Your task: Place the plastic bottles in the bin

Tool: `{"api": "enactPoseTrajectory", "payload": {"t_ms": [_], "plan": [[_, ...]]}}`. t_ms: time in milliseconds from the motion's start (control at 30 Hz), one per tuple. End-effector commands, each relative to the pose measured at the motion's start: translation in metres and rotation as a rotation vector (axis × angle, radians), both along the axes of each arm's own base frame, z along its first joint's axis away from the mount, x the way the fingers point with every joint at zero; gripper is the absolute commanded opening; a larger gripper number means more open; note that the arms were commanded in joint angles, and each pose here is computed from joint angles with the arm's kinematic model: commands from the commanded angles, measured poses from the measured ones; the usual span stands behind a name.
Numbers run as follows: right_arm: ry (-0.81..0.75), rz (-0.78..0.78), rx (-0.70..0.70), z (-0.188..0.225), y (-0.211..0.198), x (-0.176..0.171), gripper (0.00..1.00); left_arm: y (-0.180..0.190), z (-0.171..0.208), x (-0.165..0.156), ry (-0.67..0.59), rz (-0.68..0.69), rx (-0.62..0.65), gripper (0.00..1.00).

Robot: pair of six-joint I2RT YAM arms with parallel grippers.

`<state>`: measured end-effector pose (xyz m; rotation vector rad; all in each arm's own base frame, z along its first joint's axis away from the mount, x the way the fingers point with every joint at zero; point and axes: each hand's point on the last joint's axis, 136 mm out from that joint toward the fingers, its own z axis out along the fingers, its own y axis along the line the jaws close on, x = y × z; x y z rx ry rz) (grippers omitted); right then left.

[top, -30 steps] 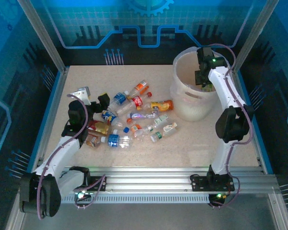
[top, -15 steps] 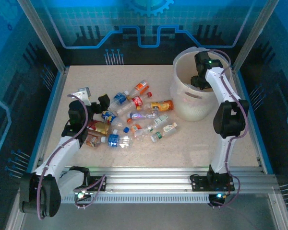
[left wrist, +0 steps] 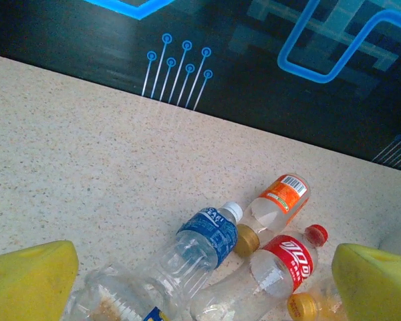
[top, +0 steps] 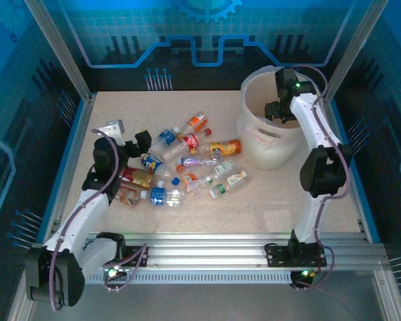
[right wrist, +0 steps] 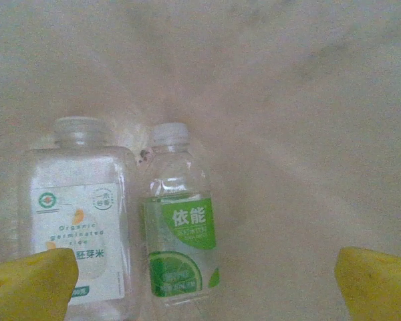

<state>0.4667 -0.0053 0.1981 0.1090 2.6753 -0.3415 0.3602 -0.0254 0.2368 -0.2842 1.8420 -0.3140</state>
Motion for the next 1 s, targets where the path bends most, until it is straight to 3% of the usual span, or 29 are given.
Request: {"api": "enactPoseTrajectory", "payload": {"t_ms": [0, 233, 533, 733, 967], "plan": [[-0.091, 0.017, 0.029, 0.044, 0.007, -0.009, 1.0, 0.006, 0.011, -0.007, 0.052, 0.047, -0.015, 0.99], [-0.178, 0.074, 0.027, 0.09, 0.028, -0.019, 1.0, 0.03, -0.01, -0.033, 0.295, 0.223, -0.097, 0.99], [-0.267, 0.075, 0.052, 0.127, 0.042, -0.036, 1.0, 0.058, -0.063, -0.091, 0.544, 0.43, -0.222, 0.99], [-0.299, 0.078, 0.048, 0.13, 0.05, -0.046, 1.0, 0.071, -0.098, -0.126, 0.665, 0.563, -0.301, 0.99], [-0.267, 0.065, -0.025, 0.12, 0.053, -0.055, 1.0, 0.07, -0.137, -0.15, 0.778, 0.625, -0.403, 0.99]]}}
